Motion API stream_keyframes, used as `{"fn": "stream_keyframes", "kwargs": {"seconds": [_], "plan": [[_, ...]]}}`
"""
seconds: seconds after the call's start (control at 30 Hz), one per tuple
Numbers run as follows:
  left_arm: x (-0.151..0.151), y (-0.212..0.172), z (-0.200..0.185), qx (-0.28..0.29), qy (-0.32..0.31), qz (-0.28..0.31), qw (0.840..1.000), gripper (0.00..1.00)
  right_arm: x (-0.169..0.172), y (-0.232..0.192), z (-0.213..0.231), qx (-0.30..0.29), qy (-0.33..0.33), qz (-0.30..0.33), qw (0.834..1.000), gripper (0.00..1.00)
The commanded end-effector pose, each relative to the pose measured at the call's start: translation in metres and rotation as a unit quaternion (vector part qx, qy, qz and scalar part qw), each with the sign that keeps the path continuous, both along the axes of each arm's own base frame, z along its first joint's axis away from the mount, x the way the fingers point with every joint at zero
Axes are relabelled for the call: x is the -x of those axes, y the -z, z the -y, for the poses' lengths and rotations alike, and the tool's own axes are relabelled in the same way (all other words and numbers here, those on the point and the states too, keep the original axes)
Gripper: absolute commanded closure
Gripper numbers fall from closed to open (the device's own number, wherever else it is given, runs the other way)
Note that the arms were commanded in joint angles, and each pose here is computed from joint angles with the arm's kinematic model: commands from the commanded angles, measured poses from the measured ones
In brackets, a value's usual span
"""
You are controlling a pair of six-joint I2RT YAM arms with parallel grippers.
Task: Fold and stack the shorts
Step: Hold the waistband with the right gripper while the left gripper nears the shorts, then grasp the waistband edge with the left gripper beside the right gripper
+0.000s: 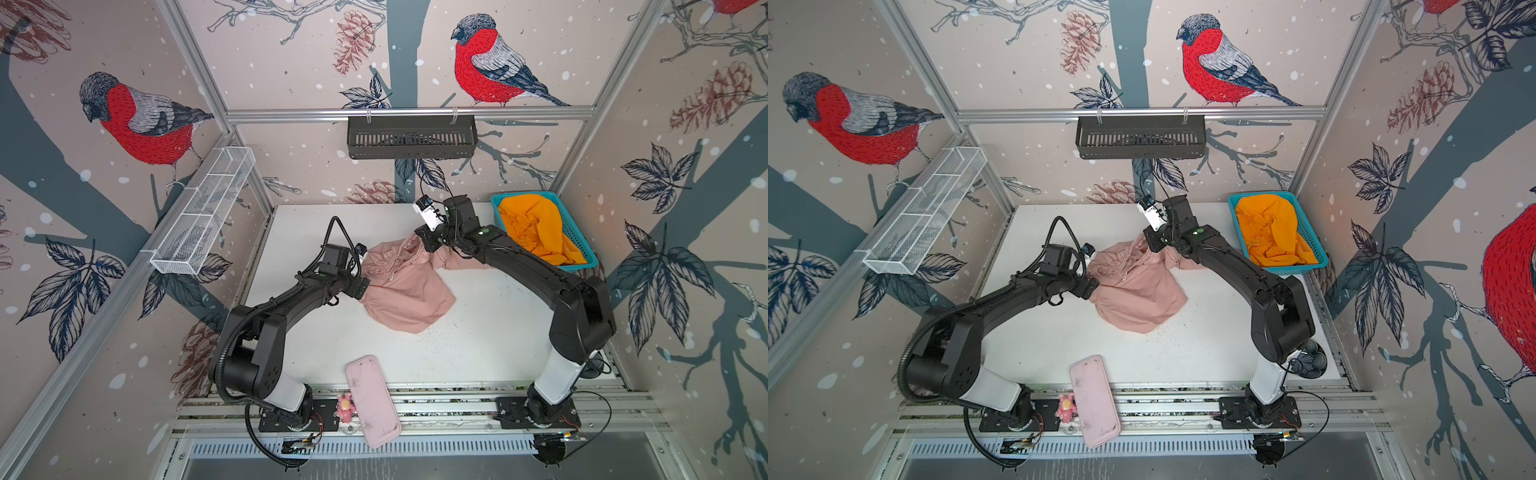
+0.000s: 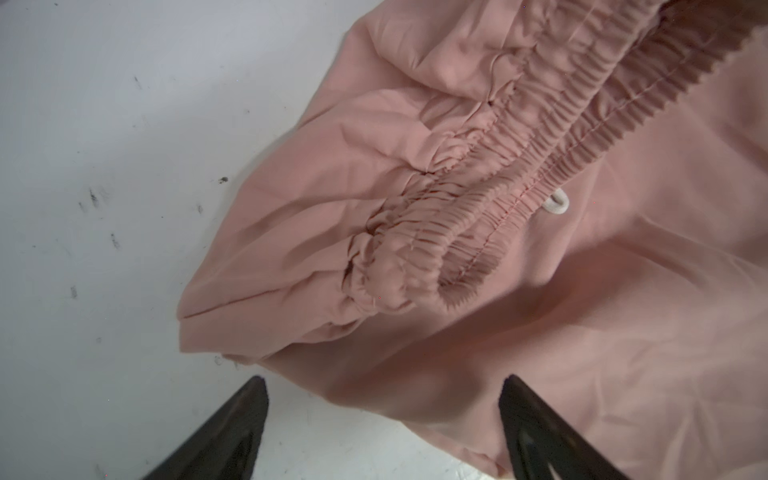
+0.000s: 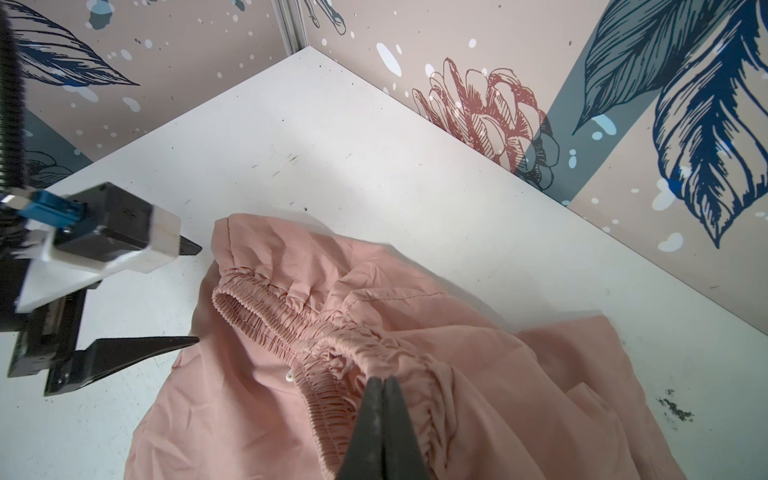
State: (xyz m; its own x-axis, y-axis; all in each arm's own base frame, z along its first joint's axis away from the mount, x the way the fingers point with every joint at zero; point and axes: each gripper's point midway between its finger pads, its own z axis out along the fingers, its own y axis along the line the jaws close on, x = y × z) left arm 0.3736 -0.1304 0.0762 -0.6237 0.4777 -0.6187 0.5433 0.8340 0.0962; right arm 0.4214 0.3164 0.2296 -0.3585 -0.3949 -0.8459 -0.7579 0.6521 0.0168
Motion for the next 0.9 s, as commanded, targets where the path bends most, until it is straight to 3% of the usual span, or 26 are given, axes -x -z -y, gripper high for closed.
{"fn": "stream_keyframes", "kwargs": {"seconds": [0.0,0.17,0.47,0.63,0.87], "plan": [[-0.008,0.004,0.009,-0.019,0.025,0.010,0.999,0.13,0.000,-0.008,-0.004,-0.015,-0.006,0.006,1.000,0.97],[-0.024,0.012,0.009,-0.067,0.021,0.020,0.997,0.14,0.002,-0.004,-0.003,-0.014,-0.006,0.003,1.000,0.96],[-0.048,0.001,0.012,-0.096,0.018,0.053,0.994,0.15,0.003,0.003,-0.002,-0.007,-0.007,-0.003,1.000,0.96],[-0.049,-0.005,0.013,-0.140,0.017,0.049,0.989,0.16,0.004,0.006,-0.002,-0.006,-0.008,-0.007,1.000,0.95],[-0.053,0.002,0.013,-0.155,0.020,0.041,0.987,0.16,0.004,0.009,-0.004,-0.009,-0.012,-0.010,1.000,0.94]]}}
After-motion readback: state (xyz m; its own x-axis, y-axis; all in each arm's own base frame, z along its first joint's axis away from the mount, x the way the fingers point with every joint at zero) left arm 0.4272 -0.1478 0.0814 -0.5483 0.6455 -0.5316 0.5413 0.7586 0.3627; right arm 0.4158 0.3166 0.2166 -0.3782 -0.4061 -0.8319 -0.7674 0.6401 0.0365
